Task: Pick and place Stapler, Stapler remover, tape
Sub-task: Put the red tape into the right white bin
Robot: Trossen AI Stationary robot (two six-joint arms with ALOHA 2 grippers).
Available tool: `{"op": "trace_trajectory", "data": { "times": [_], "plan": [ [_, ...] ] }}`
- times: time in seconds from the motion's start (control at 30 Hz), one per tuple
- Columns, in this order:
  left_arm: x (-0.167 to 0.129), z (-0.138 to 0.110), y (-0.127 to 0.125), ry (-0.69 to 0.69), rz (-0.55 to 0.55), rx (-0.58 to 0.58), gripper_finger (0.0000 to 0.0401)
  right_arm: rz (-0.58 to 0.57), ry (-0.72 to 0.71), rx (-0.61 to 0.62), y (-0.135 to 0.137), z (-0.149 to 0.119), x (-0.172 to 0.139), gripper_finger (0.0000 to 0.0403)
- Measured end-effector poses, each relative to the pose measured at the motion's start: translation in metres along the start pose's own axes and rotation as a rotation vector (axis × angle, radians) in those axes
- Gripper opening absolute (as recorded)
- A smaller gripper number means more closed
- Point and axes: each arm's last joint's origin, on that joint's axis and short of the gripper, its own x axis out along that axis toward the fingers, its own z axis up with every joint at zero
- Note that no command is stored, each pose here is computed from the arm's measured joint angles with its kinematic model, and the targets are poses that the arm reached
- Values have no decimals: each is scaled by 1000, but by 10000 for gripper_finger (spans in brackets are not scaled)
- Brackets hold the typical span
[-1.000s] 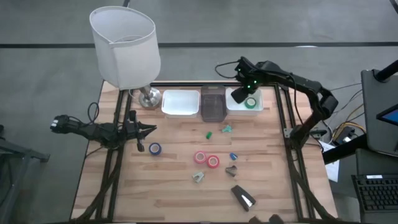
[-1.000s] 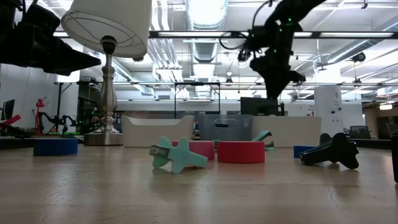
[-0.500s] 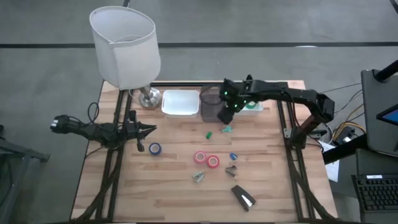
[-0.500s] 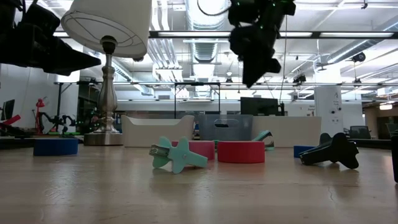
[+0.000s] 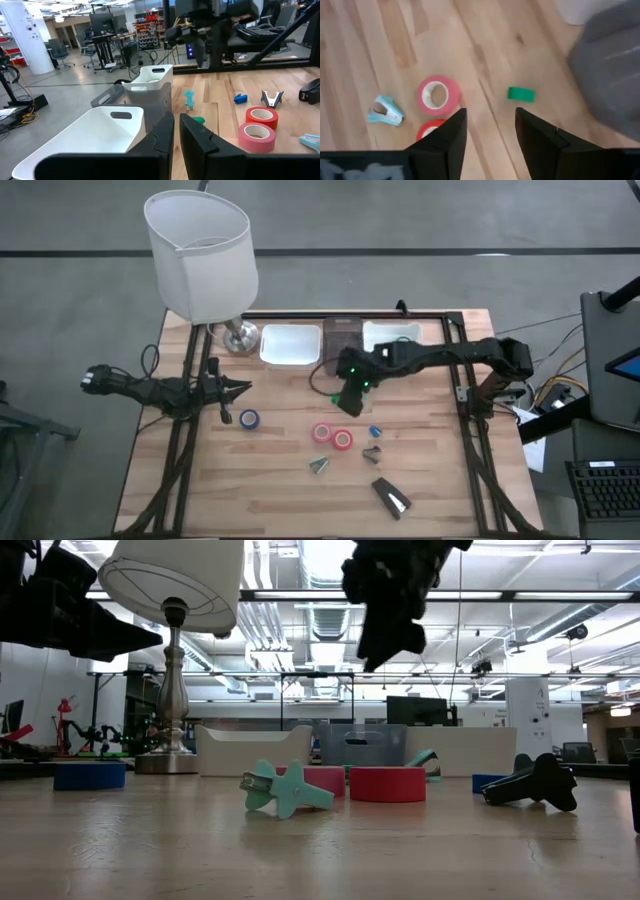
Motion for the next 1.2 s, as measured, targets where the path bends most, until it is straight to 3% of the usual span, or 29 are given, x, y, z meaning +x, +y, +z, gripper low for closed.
{"op": "trace_trajectory", "data": {
  "times": [0.23,0.7,1.0,1.2],
  "plan": [
    [0,0,0,6,-2,4,32,-23,137,-64,16,-17,45,188],
    [1,-1,0,14,-1,9,32,-3,318,-183,37,-49,102,180],
    [1,-1,0,14,-2,8,32,1,368,-206,44,-61,119,166],
    [1,-1,0,14,-1,8,32,0,355,-207,44,-60,118,135]
  ]
}}
